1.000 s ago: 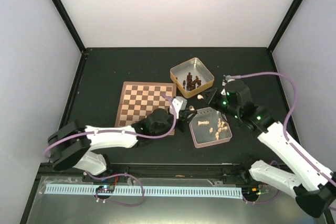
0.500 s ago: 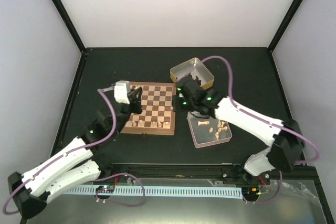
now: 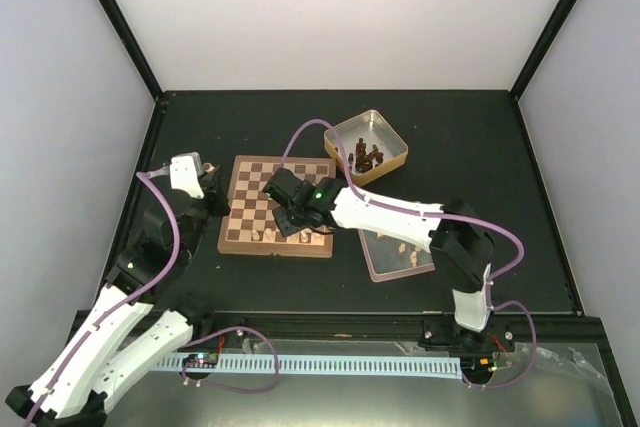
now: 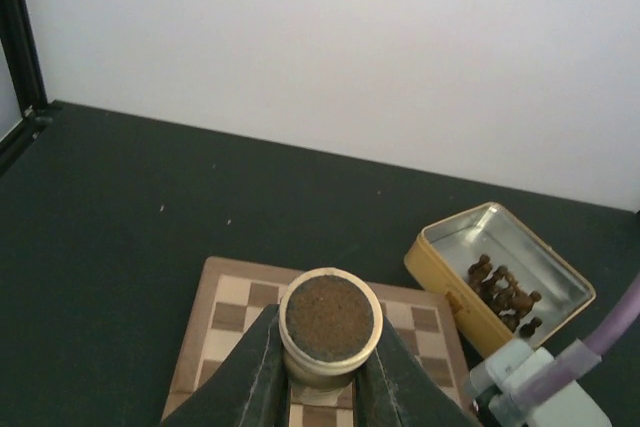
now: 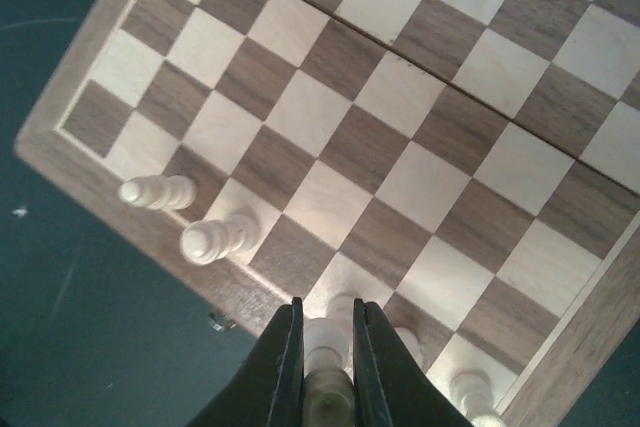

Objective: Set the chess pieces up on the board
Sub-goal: Place the chess piece on the chessboard.

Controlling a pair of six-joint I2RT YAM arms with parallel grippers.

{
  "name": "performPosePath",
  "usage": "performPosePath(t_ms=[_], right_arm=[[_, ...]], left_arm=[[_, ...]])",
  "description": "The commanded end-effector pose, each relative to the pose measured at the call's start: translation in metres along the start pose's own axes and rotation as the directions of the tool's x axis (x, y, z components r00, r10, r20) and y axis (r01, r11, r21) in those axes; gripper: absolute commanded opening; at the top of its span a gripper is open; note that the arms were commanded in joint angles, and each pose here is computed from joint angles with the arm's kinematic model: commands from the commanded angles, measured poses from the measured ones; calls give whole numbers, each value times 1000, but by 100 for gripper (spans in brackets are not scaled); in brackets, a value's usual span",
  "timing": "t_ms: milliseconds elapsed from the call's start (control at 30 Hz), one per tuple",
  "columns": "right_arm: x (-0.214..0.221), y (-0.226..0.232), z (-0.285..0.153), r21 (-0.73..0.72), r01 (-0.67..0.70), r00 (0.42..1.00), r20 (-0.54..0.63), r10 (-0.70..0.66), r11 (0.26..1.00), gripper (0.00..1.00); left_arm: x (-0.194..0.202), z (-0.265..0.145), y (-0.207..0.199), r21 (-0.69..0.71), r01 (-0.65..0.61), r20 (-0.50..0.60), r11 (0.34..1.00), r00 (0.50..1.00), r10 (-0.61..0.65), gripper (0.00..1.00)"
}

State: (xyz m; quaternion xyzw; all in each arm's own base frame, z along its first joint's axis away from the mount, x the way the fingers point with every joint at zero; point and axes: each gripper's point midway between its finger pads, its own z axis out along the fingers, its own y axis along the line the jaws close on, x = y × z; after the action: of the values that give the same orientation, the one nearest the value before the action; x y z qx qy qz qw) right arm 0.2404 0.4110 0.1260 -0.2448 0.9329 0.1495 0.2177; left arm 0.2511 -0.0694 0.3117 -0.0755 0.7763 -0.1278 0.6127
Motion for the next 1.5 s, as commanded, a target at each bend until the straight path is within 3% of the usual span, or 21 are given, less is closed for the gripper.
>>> performPosePath(t_ms=[0,233,633,933,1167,1467], right_arm=[[-13,-13,4,103,23,999,30,-26,994,7],[-5,-27,28,184,47,999,-22,-44,982,7],[-29,-3,30,123,74,997,9,-75,990,8],[-59,58,34,56,200,975,90,-204,978,9],[-62,107,48,4,328,936,136,-325,945,9],[-49,131,80,13,422,896,144,-419,907,11]], left_arm=[[5,-6,6,-2,-11,-49,1000,999,11,2],[16,0,6,11,-2,-86,1000,996,3,2],[10,-1,11,-11,25,-82,1000,996,-26,2],[-46,-53,46,-147,75,129,986,990,-56,1],[-92,-103,58,-142,117,310,983,948,-68,2],[-109,-126,57,-92,127,372,988,925,-84,2]])
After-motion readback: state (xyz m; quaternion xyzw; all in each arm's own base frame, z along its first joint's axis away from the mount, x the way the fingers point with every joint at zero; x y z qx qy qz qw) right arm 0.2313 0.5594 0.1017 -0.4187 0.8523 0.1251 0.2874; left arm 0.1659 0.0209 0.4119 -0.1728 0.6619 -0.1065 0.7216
